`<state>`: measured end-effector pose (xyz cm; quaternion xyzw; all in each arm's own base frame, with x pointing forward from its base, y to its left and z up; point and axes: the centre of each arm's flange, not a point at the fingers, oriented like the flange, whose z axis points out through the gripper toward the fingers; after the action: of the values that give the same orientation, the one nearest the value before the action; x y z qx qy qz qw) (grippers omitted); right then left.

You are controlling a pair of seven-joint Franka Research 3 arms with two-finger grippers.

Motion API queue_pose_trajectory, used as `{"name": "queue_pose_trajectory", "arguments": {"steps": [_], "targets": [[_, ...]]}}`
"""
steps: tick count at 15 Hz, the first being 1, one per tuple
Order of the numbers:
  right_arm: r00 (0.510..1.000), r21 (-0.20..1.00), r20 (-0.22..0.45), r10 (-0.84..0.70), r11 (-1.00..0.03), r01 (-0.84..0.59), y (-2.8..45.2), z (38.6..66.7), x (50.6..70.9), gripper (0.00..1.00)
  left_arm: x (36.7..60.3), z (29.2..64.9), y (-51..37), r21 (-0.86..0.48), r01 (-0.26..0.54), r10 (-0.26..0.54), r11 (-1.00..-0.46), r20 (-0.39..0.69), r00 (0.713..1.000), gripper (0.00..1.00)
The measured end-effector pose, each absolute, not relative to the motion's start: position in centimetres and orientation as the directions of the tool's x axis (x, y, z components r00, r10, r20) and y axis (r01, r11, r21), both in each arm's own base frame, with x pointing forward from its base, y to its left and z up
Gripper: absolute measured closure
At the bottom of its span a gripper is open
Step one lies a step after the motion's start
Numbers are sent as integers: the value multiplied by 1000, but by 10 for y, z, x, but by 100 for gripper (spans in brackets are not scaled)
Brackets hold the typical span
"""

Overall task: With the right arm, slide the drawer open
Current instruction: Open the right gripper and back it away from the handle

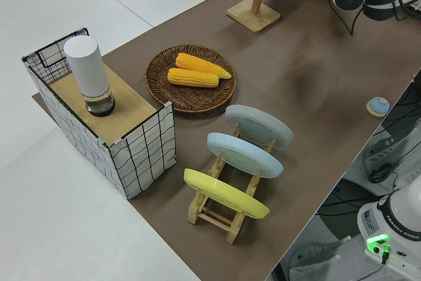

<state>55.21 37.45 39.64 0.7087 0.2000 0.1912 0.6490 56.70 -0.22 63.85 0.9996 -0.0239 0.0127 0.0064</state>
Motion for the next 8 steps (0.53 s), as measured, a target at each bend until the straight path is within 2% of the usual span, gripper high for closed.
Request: {"name": "queue_pose_trajectory", "arguments": {"steps": [2, 8], "targets": [[865, 986, 31, 500, -156, 55, 376, 402, 552, 1, 567, 639, -2, 12, -48, -48, -999, 26, 999, 0], [906, 905, 104, 411, -417, 85, 384, 451, 551, 1, 567, 639, -2, 12, -48, -48, -999, 26, 999, 1]]}}
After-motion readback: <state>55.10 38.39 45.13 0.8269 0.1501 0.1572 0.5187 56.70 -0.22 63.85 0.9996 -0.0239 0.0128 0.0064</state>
